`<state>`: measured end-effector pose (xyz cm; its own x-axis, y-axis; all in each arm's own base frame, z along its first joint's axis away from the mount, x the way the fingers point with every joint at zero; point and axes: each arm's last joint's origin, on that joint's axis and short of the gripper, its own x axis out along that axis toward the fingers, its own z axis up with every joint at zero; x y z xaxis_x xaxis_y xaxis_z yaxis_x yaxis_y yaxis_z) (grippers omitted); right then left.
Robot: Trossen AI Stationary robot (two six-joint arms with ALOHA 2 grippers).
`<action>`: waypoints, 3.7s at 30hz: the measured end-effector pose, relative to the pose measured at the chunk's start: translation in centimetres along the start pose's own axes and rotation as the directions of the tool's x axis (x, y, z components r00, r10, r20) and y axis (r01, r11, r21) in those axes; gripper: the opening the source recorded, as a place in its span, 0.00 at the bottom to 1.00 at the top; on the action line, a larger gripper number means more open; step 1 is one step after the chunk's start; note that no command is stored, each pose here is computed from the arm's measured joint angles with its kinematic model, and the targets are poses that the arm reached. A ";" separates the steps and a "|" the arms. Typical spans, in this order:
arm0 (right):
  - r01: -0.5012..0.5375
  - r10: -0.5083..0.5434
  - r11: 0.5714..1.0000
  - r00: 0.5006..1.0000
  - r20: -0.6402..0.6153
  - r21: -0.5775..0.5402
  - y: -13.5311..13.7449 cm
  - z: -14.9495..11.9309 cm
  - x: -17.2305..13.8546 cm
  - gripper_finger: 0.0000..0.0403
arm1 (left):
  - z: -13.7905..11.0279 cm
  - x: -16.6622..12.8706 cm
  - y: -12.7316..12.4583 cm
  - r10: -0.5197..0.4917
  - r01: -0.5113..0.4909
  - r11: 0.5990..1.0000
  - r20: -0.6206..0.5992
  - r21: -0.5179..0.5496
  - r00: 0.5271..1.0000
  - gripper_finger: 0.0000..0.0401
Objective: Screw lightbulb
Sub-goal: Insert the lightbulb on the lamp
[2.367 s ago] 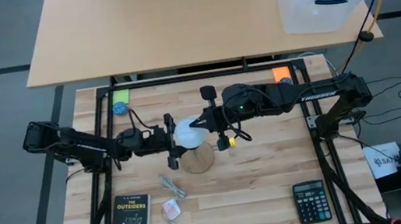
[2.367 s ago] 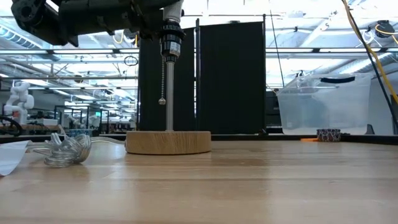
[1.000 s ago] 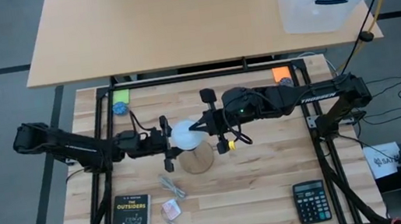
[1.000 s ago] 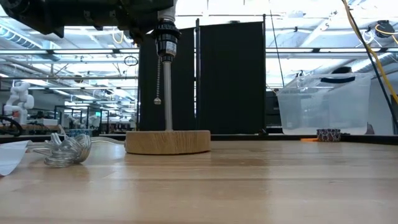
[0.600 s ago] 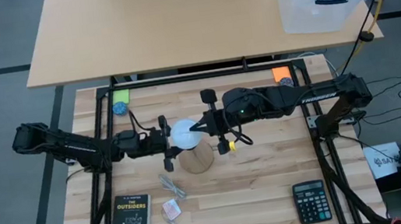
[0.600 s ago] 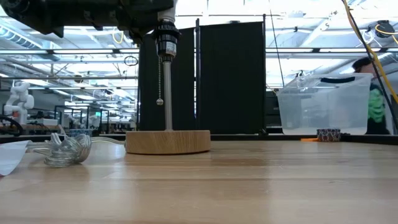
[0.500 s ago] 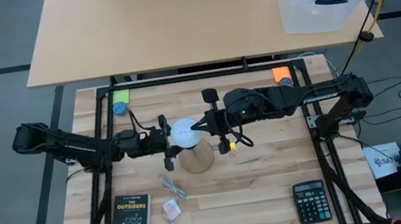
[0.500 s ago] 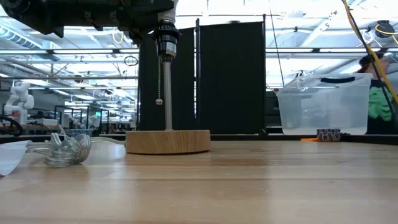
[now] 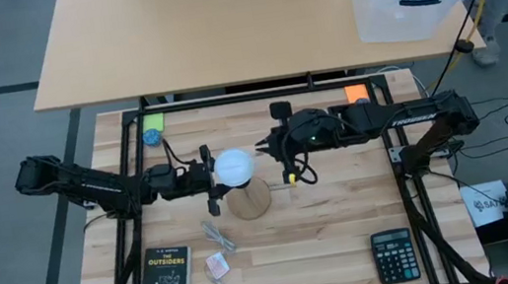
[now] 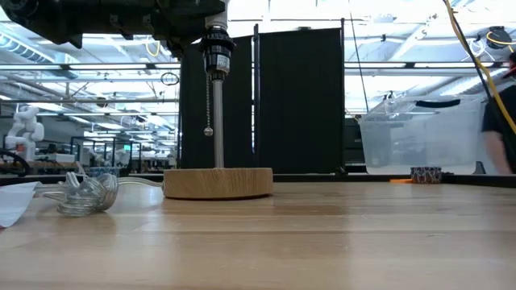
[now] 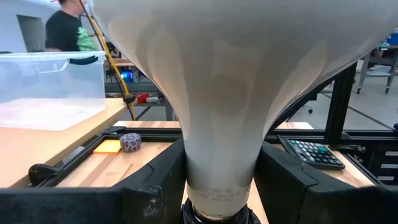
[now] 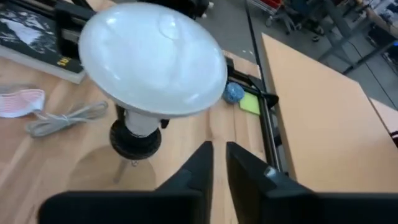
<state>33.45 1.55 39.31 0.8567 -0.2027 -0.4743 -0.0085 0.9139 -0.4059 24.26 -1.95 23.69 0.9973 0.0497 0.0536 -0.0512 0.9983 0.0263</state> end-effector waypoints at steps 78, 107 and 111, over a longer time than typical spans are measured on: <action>-0.086 0.100 0.991 0.985 0.144 -0.103 0.6 0.8 3.7 0.00 | -0.3 -0.2 -0.4 0.113 -0.113 0.994 -0.028 0.005 0.993 0.68; -0.099 0.106 0.993 0.986 0.129 -0.058 1.6 1.0 3.5 0.00 | -0.5 -0.3 -0.8 0.097 -0.094 0.995 -0.068 0.042 0.993 0.69; -0.097 0.104 0.994 0.986 0.128 -0.058 1.5 1.0 3.5 0.00 | 0.5 -1.0 -1.1 0.097 -0.096 0.995 -0.034 0.036 0.995 0.69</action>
<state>36.92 2.60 37.81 0.9103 -0.0598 -0.4096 -0.1214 0.9074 -0.4023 23.27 -3.16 24.09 0.9888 0.1477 0.0223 -0.1488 0.9873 0.0566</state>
